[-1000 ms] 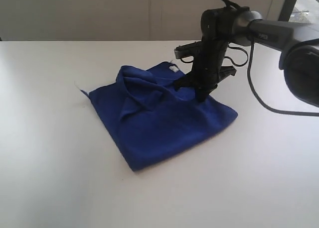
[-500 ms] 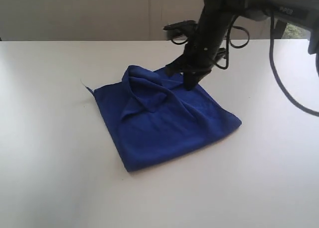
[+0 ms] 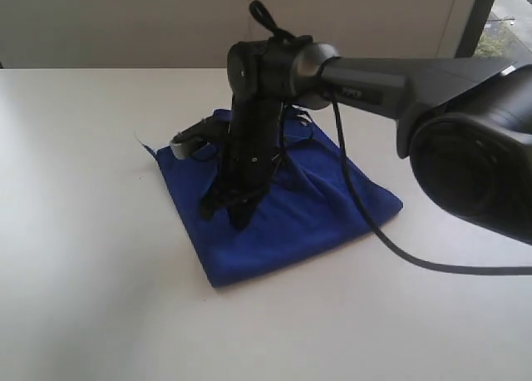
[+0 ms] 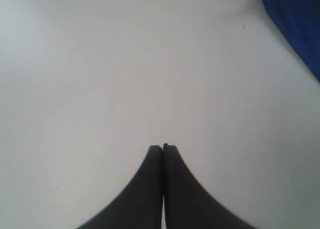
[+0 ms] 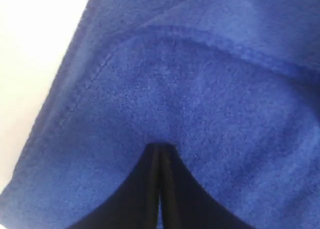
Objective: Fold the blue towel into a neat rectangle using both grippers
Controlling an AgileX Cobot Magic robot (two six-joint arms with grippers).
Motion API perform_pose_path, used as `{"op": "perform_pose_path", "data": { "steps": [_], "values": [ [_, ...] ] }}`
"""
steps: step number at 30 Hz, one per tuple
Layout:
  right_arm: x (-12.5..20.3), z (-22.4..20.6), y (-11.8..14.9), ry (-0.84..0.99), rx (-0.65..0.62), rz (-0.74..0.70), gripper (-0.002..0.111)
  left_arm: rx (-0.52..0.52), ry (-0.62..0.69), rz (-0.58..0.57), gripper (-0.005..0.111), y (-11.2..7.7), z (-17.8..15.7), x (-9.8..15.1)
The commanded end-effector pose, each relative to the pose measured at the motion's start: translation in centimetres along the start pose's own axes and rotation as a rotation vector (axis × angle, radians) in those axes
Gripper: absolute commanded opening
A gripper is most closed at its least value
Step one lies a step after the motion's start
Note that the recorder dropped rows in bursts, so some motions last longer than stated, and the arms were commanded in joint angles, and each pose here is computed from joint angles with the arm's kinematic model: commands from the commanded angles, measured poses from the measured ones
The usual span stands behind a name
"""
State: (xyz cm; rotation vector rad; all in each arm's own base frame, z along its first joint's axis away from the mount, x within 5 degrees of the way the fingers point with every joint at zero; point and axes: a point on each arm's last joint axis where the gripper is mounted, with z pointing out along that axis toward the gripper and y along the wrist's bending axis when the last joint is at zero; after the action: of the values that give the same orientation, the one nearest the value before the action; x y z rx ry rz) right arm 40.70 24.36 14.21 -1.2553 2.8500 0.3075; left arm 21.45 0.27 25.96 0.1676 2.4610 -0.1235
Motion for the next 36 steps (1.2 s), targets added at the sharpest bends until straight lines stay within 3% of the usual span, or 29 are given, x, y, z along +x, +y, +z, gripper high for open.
{"op": "perform_pose_path", "data": {
  "steps": [1,6,15,24,27,36],
  "values": [
    [-0.4,1.4,0.3,-0.004,0.027,0.052,0.000,0.013,0.006,0.000,0.000,-0.3,-0.1,0.3],
    [-1.4,2.2,-0.2,-0.109,0.056,0.255,0.000,0.013,0.006,0.007,0.000,-0.3,-0.1,0.3],
    [-2.8,3.2,-1.4,-0.275,0.087,0.468,0.000,0.013,0.006,0.007,0.000,-0.3,-0.1,0.3],
    [-2.5,-5.4,-0.7,-0.376,0.159,0.365,0.000,0.013,0.006,0.007,0.000,-0.3,-0.1,0.3],
    [-1.4,-6.9,-2.6,-0.356,0.198,0.353,0.000,0.013,0.006,0.007,0.000,-0.3,-0.1,0.3],
    [2.7,-5.9,-11.2,-0.288,0.224,0.523,0.000,0.013,0.006,0.007,0.000,-0.3,-0.1,0.3]
  ]
}}
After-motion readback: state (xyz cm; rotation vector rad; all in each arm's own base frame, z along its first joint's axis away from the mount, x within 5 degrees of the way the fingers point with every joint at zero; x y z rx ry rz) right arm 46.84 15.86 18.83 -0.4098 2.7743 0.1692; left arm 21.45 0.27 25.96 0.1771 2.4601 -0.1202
